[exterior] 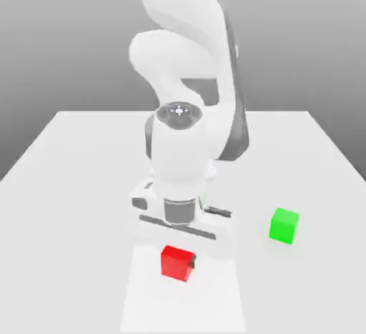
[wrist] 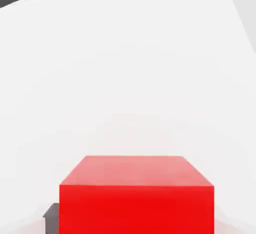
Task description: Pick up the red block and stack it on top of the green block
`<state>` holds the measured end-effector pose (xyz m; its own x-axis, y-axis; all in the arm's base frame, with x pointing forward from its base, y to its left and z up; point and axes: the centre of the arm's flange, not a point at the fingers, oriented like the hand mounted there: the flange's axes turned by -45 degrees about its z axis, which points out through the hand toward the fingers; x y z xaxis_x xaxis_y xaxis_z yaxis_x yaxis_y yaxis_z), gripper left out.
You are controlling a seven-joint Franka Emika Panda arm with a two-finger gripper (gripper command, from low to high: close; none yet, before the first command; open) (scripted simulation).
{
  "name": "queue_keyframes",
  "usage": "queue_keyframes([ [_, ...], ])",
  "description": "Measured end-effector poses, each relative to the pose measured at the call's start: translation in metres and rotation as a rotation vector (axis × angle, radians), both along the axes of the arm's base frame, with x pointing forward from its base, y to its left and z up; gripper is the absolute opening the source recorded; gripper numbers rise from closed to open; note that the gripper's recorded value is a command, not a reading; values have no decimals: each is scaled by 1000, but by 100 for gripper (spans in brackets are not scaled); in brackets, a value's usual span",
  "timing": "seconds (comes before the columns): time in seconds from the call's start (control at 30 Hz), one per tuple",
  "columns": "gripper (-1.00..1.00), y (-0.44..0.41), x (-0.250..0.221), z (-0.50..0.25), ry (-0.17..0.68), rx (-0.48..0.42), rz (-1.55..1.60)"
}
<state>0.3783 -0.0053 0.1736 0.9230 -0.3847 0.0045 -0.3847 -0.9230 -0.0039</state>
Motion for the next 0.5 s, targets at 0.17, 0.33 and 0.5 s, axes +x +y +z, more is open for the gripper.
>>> queue_keyframes([
  [0.17, -100, 1, -4, 35, 3, -1, 8],
  [0.33, -100, 82, -20, 60, -2, 5, 238],
  [0.5, -100, 154, -57, 73, -3, 5, 472],
])
